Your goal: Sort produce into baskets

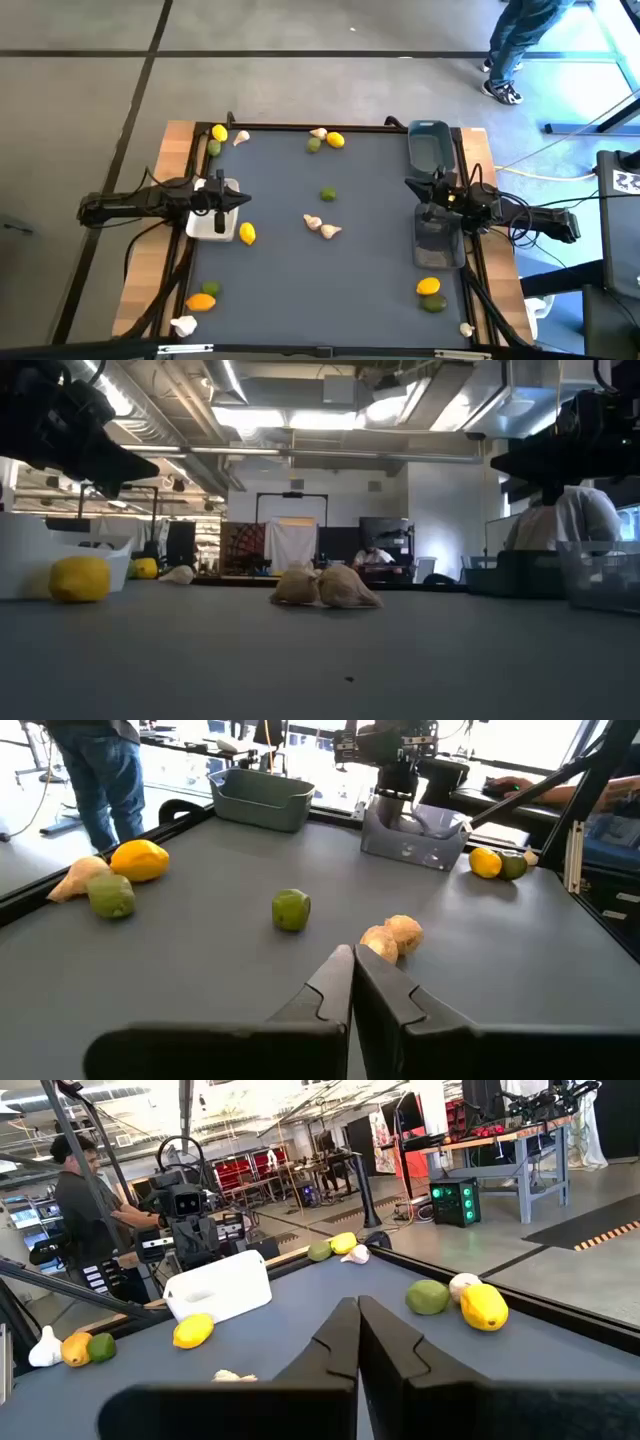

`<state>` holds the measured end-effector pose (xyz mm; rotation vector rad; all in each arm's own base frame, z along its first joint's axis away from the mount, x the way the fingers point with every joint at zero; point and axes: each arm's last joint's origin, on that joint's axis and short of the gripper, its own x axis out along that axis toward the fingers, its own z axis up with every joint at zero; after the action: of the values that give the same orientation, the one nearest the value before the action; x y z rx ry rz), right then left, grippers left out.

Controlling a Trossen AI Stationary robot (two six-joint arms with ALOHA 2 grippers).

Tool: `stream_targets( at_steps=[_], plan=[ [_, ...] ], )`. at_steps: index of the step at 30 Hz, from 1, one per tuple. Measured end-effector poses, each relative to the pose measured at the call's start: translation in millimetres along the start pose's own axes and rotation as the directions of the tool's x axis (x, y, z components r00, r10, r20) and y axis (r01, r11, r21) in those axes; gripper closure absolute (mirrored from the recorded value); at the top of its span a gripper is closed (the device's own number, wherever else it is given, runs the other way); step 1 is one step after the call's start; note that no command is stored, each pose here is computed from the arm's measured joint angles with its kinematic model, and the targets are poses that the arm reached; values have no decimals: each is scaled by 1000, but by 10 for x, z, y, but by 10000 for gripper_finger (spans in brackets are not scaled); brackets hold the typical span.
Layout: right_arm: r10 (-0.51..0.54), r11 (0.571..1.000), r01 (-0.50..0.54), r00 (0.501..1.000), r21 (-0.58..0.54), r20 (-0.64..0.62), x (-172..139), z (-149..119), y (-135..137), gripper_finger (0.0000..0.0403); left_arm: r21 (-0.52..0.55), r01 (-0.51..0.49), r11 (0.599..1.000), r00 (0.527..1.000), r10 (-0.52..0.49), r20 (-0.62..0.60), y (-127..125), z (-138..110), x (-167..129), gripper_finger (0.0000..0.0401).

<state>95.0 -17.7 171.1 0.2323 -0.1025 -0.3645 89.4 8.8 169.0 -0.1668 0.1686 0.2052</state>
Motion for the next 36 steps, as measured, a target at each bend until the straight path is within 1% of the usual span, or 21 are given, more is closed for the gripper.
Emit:
stream_targets(
  at_steps=[33, 36],
  plan=[
    [0, 1000, 0, 1000, 0, 0, 0, 1, 0, 397, 0, 0, 1000, 1000, 0, 0, 0, 1, 0, 395],
    [1, 1000, -1, 1000, 0, 2, 0, 2, 1, 397, 28, -33, 999, 999, 32, 22, 8, 18, 0, 395]
  ],
)
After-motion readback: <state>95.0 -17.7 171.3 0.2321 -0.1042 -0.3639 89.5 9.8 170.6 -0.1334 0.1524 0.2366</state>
